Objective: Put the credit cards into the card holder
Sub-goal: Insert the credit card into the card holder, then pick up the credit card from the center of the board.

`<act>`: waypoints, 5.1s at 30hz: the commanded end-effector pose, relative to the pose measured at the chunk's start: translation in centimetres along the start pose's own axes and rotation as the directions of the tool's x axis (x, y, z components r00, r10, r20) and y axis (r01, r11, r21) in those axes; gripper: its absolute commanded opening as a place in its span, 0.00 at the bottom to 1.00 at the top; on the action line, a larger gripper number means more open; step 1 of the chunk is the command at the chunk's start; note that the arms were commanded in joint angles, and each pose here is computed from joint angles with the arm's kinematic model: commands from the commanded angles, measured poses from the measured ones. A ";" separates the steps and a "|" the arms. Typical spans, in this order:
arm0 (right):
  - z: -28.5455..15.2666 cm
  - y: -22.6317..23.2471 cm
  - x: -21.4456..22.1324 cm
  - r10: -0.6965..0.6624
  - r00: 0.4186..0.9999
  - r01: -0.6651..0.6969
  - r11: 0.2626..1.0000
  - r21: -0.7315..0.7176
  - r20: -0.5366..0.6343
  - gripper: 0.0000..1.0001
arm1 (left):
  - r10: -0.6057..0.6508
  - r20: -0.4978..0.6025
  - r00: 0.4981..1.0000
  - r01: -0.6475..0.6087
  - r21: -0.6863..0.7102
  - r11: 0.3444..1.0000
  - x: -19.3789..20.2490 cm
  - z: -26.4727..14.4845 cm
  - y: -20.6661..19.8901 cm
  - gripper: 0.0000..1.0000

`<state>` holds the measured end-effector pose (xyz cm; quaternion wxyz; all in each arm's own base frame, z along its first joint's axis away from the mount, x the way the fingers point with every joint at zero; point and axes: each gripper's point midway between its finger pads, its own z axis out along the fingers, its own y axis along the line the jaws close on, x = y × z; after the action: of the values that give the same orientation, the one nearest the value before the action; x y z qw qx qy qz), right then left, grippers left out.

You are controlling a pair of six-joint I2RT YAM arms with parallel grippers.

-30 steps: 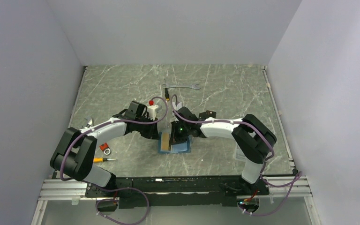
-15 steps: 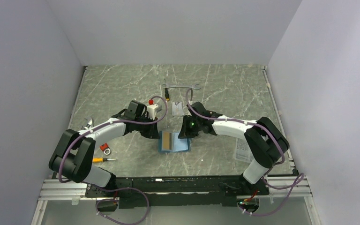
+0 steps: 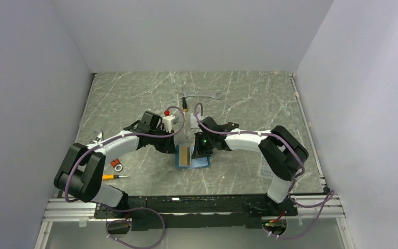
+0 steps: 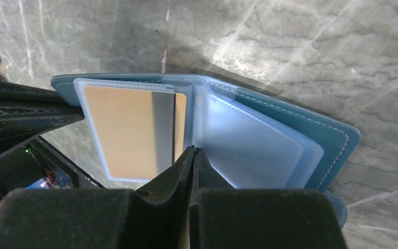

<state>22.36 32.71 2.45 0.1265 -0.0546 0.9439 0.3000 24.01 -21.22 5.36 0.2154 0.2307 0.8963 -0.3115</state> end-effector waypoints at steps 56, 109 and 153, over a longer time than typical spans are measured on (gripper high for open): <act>-13.5 -15.6 -13.3 0.270 0.869 -0.388 0.892 0.231 0.414 0.65 | 0.285 0.095 0.954 -0.284 -0.021 0.958 -14.8 -4.7 -2.1 0.76; 1.2 -7.7 -20.9 0.274 0.935 -0.237 0.955 -0.178 0.224 0.45 | -0.190 -0.075 0.979 0.186 -0.064 0.980 -13.6 11.7 8.5 0.28; -0.7 -2.4 -17.6 0.225 0.956 -0.155 0.933 -0.325 0.191 0.38 | -0.213 0.035 0.976 0.204 0.175 0.963 -16.2 8.2 6.1 0.08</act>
<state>38.77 29.44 5.57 0.1871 0.0686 0.8772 0.4369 41.41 -26.96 2.42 0.1450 0.1224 0.8881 -0.4186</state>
